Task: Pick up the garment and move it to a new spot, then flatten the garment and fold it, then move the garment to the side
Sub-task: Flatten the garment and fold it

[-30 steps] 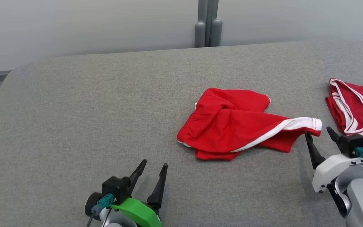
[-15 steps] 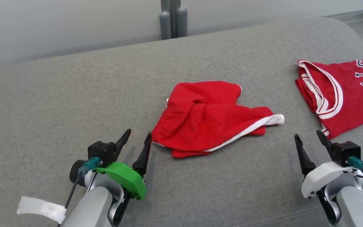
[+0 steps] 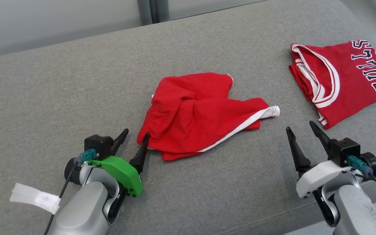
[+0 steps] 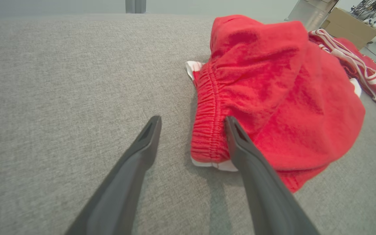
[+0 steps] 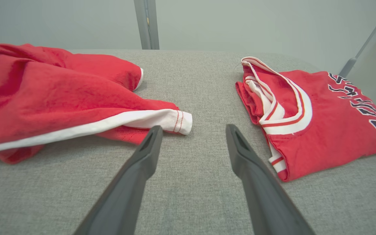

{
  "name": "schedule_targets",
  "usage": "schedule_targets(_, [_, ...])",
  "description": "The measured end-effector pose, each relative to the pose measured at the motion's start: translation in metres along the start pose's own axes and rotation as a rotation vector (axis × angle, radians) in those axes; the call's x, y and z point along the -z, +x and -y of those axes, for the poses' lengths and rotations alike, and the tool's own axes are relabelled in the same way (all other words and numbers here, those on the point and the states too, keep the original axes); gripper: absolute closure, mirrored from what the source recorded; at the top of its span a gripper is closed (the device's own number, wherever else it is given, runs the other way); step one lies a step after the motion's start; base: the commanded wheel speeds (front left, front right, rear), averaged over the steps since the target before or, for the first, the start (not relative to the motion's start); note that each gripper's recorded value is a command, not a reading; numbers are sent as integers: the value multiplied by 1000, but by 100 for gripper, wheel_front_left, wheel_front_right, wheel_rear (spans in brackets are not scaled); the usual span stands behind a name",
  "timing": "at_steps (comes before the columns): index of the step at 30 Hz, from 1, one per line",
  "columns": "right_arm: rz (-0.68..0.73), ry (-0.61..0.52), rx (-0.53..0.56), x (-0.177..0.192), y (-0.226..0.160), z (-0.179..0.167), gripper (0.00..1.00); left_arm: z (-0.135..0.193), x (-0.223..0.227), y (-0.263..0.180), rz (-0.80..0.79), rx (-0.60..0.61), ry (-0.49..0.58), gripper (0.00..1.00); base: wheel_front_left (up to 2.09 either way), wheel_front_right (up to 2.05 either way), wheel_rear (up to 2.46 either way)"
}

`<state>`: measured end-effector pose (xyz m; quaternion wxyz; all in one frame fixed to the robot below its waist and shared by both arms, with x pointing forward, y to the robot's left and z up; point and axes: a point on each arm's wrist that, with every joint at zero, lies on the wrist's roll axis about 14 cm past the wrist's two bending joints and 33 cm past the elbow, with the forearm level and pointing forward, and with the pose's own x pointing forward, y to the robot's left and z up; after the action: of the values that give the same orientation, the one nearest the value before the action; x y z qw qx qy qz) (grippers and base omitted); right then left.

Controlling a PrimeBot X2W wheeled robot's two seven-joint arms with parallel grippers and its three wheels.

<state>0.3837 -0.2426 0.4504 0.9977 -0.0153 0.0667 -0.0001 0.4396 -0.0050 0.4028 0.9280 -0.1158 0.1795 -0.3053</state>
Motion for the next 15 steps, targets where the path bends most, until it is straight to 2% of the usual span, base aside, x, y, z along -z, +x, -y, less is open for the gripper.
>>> schedule_targets(10, [-3, -2, 3, 1, 1, 0, 0, 17, 14, 6, -65, 74, -18, 0, 0, 0, 0])
schedule_targets(11, [-4, -2, 3, 1, 1, 0, 0, 15, 13, 6, -65, 76, -11, 8, 0, 0, 0])
schedule_targets(13, [-2, 1, 4, 1, 1, 0, 0, 15, 8, 7, -55, 84, -4, 57, 0, 0, 0])
schedule_targets(15, [-2, 2, 5, 1, 2, 0, 0, 19, 2, 9, -39, 99, -1, 100, 0, 0, 0])
